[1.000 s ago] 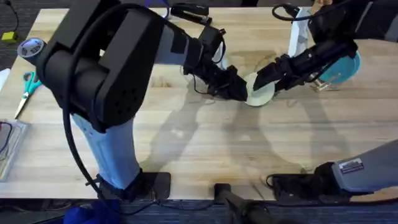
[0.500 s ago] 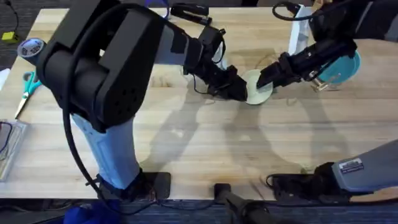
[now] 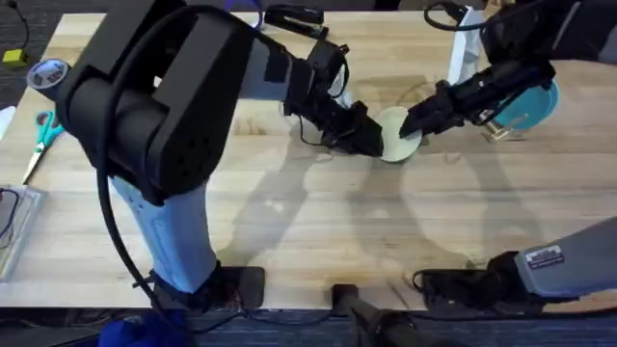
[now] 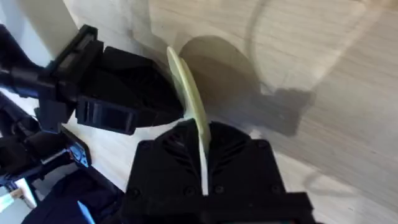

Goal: Pick up the plates from the table one by one and place each into a slot on the dish rack.

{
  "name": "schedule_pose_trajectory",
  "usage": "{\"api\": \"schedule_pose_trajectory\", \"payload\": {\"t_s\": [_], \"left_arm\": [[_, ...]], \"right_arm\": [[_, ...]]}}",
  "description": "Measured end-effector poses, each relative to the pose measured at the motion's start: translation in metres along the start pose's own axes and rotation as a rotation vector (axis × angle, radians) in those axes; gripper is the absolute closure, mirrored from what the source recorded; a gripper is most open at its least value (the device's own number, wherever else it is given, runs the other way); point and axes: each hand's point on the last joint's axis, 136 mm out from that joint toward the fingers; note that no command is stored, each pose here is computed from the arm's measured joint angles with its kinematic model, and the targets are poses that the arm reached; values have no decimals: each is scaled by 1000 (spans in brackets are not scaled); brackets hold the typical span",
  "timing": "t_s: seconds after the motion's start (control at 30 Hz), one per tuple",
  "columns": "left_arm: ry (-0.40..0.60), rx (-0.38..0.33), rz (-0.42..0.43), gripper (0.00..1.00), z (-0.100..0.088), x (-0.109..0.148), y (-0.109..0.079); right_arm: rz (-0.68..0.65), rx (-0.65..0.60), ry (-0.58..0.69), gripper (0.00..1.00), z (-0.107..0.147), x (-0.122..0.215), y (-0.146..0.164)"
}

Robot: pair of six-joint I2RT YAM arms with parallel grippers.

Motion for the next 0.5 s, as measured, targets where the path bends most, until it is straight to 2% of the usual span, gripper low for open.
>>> {"api": "schedule_pose_trajectory", "payload": {"t_s": [0.13, 0.3, 0.43, 0.5], "left_arm": [[2, 3, 0, 960, 0, 0, 0], [12, 39, -16, 960, 1, 6, 3], [3, 76, -83, 960, 3, 19, 13], [-27, 72, -131, 960, 0, 34, 14]], "right_arm": [[0, 0, 0, 965, 0, 0, 0], [-14, -2, 1, 972, 0, 0, 2], [-19, -1, 0, 970, 0, 0, 3], [-20, -1, 0, 970, 0, 0, 3]]}}
Point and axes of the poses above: each hand's point on the last joint's axis, 136 mm out from that joint toward the fingers, its own x axis back along the fingers, its own y axis along the line the jaws close on, z = x × y, and after that the axes turned 7 degrees about -x, right-handed
